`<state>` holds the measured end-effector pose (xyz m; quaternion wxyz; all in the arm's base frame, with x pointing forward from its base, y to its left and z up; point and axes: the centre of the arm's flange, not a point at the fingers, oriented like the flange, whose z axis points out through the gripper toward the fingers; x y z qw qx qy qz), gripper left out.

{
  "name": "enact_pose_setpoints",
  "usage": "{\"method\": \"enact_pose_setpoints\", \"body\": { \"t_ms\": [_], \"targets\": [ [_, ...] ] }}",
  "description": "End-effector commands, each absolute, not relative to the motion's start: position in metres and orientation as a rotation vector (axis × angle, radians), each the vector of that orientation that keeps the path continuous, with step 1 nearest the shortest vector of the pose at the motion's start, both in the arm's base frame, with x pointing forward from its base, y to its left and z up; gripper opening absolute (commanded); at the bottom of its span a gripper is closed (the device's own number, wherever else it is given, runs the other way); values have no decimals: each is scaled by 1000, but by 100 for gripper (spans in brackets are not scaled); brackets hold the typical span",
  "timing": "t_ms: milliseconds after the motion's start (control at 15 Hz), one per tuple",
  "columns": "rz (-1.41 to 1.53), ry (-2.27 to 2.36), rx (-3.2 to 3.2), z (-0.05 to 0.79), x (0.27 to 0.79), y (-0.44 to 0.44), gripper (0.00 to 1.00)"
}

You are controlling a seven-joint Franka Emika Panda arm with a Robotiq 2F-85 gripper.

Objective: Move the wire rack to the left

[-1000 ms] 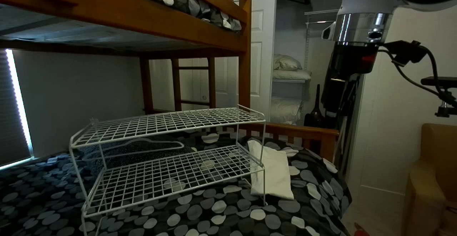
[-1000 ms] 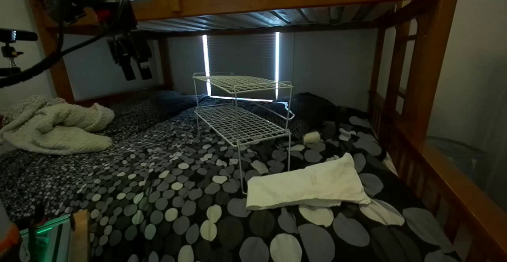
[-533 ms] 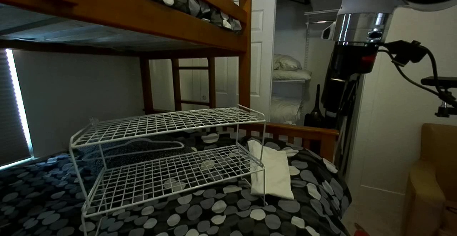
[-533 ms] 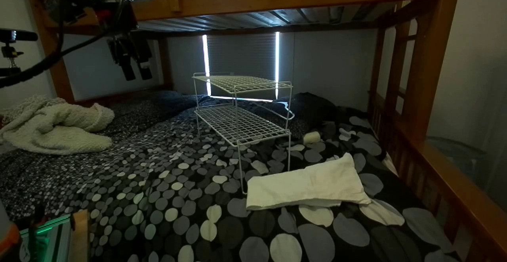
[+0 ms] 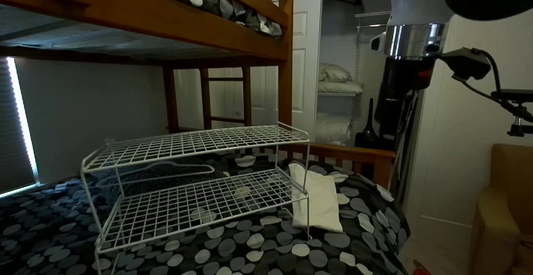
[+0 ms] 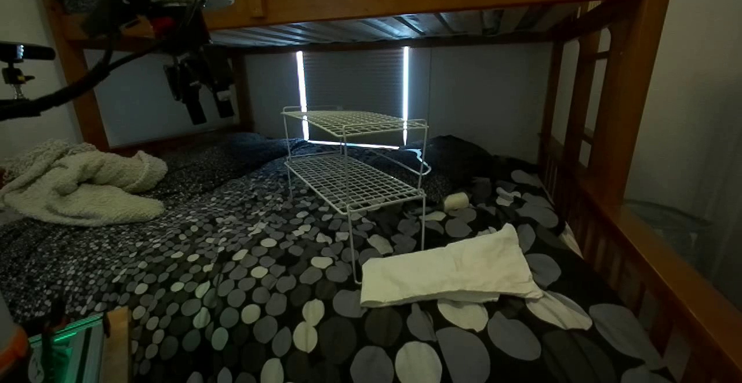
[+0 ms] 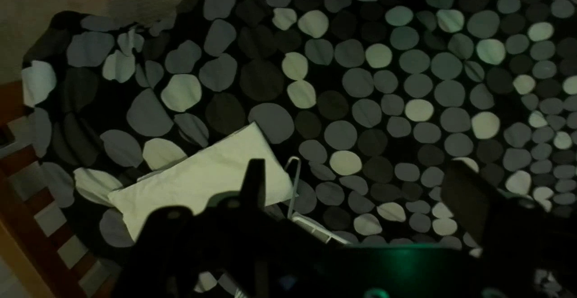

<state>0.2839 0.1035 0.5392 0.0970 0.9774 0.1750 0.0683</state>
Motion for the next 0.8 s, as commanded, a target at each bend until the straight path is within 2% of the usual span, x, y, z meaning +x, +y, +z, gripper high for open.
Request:
{"method": "enact_pose_setpoints", "body": {
  "t_ms": [0,400,733],
  "targets": [
    [132,663,2708,527,330,107,100],
    [194,932,2411,501,370,172,100],
    [404,1163,2231,491,367,243,100]
  ]
}}
